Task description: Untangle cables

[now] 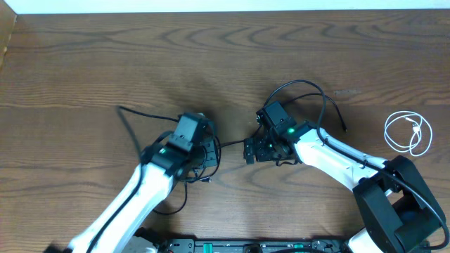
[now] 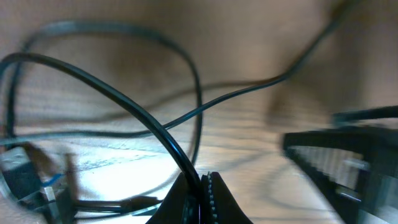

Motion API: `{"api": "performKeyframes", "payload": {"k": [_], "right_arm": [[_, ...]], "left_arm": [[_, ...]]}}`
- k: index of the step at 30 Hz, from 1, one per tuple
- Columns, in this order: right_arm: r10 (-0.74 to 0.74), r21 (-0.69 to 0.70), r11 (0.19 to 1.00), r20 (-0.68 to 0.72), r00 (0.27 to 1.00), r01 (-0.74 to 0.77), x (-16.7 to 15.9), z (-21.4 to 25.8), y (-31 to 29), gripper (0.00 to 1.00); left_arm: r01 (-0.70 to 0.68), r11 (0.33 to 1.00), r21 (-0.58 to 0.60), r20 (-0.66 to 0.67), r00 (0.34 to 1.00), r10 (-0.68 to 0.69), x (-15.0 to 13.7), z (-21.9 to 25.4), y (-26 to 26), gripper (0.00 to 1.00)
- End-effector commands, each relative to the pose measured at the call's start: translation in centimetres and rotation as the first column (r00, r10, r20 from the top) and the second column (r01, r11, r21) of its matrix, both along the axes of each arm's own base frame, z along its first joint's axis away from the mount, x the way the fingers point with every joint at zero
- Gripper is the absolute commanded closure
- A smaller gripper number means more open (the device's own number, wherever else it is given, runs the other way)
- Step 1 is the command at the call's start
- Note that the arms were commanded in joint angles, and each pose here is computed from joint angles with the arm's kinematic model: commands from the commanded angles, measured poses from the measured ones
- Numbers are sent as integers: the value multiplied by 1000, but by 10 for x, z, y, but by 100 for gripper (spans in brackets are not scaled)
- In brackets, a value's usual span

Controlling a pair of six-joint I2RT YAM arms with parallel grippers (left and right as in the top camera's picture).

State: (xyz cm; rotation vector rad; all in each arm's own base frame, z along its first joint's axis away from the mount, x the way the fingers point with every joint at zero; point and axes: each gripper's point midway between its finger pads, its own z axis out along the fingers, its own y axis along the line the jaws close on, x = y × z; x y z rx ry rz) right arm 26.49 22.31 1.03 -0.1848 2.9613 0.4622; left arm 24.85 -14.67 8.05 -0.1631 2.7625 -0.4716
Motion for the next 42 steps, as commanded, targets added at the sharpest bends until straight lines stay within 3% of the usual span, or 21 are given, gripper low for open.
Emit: {"api": "performKeyframes", "payload": {"k": [1, 8, 13, 21, 34, 39, 42], "right_arm": [[-15, -36, 999, -34, 999, 14, -8, -12, -7, 1], [-15, -36, 999, -33, 999, 14, -8, -12, -7, 1], [-15, -36, 999, -33, 999, 14, -8, -12, -7, 1], [-15, -36, 999, -34, 999, 14, -8, -12, -7, 1], [2, 13, 1000, -60, 998, -1, -13, -10, 2, 1], [249, 265, 936, -27, 968, -233, -26, 12, 46, 1], [317, 313, 901, 1, 948, -302, -32, 18, 57, 1]], "left_arm": [[13, 998, -56, 166, 986, -3, 7, 49, -1, 93], [52, 979, -199, 451, 892, 44, 0, 137, 3, 93], [107, 951, -290, 630, 770, 105, -14, 199, 9, 93], [184, 912, -366, 774, 605, 188, -41, 261, 23, 93], [197, 906, -375, 791, 577, 202, -49, 270, 27, 92], [197, 906, -375, 791, 577, 202, -49, 270, 27, 92], [197, 906, -375, 791, 577, 202, -49, 270, 27, 92]]}}
